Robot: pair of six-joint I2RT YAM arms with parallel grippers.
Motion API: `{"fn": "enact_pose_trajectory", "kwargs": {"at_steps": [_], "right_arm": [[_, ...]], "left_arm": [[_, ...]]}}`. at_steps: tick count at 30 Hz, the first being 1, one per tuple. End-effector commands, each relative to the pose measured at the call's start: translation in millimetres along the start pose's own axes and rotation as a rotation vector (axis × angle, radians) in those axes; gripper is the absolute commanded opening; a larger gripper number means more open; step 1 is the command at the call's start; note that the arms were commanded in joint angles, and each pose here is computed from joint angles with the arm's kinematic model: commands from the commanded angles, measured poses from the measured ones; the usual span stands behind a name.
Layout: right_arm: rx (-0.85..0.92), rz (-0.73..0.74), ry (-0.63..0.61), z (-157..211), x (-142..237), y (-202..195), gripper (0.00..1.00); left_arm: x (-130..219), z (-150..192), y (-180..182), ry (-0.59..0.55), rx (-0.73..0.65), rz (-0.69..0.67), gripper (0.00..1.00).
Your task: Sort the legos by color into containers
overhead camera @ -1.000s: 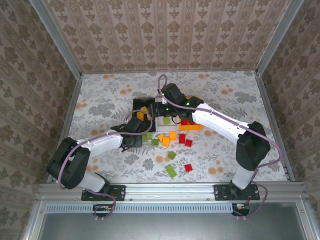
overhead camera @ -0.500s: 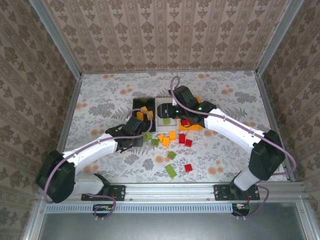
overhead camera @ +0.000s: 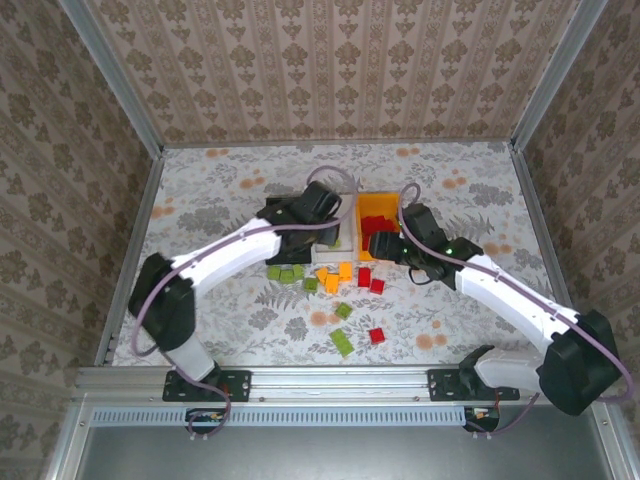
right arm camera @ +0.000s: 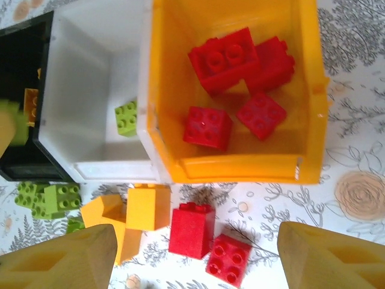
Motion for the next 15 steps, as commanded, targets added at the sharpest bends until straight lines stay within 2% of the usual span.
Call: {"fn": "enact_pose_trajectory", "kwargs": {"at_steps": [1, 6, 10, 15], "right_arm": [[-0.026, 0.026, -0.013, 6, 8, -15, 0.72], [-0.037, 0.013, -0.018, 11, 15, -21, 0.72], [-0.038, 0.006, -0.012, 13, 16, -22, 0.73], [-0.041, 0.001, -0.005, 15, 16, -22, 0.74]], "left_arm": [[-25, -16, 3, 0.024, -0.027, 0.000, 0.35], [-58, -22, 10, 0.067, -0.003, -0.015, 0.36], [-69, -20, 9, 0.096, -0.005, -0.012, 0.49], [-54, -25, 1, 0.067, -0.005, 0.013, 0.64]]}}
Point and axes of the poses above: each hand's point on the last joint's axis, 136 mm out from that joint toward the fingers, its own x axis back along the fingers, its own y axis along the line the jaws close on, z = x × y, the point moved 2 cm from there along x, back along the fingers, and after that the axes turned 11 degrees about -x, right-handed, at the moved point
